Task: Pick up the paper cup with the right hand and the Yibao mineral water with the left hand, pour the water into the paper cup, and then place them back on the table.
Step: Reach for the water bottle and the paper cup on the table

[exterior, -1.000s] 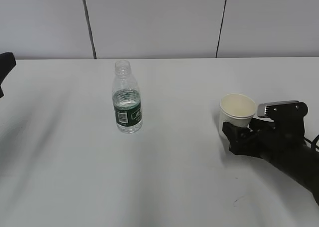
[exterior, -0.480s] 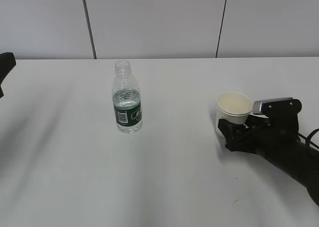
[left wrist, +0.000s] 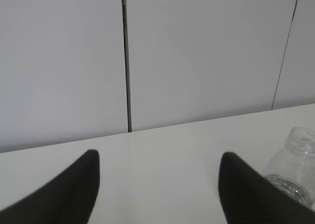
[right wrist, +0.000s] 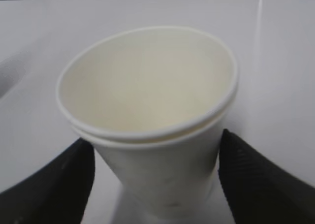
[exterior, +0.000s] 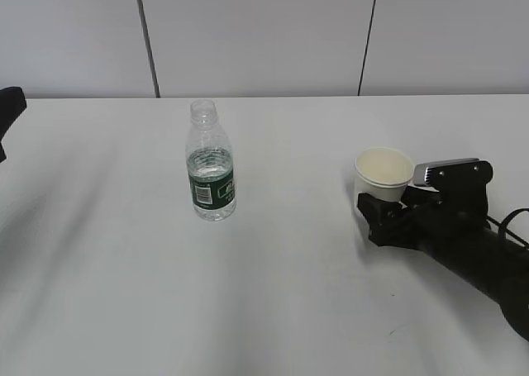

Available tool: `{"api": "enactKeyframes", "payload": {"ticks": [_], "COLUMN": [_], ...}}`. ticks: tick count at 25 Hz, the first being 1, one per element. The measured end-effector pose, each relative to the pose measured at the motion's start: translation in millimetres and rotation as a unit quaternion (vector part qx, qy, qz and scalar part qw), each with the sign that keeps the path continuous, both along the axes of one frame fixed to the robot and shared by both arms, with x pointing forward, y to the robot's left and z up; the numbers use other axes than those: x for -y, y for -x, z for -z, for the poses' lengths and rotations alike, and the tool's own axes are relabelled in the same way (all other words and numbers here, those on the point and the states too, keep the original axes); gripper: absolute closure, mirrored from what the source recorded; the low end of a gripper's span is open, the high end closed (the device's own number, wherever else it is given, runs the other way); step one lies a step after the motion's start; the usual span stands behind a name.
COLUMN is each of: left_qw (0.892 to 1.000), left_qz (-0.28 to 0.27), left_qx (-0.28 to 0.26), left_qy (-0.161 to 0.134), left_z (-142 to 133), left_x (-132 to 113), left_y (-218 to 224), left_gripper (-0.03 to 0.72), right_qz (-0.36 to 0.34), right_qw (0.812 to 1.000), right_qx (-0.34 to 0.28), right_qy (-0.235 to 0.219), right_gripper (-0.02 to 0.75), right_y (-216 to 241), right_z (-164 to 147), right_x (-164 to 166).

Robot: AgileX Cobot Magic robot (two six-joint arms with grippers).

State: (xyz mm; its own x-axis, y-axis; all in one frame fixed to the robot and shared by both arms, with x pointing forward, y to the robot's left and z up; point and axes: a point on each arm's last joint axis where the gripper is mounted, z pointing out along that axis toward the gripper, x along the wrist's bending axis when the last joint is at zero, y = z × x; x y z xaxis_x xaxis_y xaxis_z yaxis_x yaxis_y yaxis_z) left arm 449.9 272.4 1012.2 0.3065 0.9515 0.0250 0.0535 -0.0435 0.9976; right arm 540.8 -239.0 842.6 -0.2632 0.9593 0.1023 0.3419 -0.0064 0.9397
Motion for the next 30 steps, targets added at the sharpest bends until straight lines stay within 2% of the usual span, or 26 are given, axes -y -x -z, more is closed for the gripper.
{"api": "enactKeyframes", "payload": {"ticks": [14, 20, 30], "left_qw": [1.0, 1.0, 1.0], "left_qz": [0.0, 0.0, 0.0], "left_qx": [0.0, 0.0, 0.0], "left_qy": [0.0, 0.0, 0.0], "left_z": [0.0, 0.0, 0.0], "left_x": [0.0, 0.0, 0.0], "left_y": [0.0, 0.0, 0.0], "left_gripper": [0.22, 0.22, 0.22], "right_qz": [-0.005, -0.005, -0.006], "right_qw": [1.0, 1.0, 1.0], "right_qx": [-0.003, -0.003, 0.007], "right_qy": [0.001, 0.001, -0.001], "right_gripper": [0.15, 0.085, 0.078], "right_y": [-0.7, -0.7, -6.8], "right_z": [3.0, 3.0, 0.6], "right_x": [-0.9, -1.0, -2.0]}}
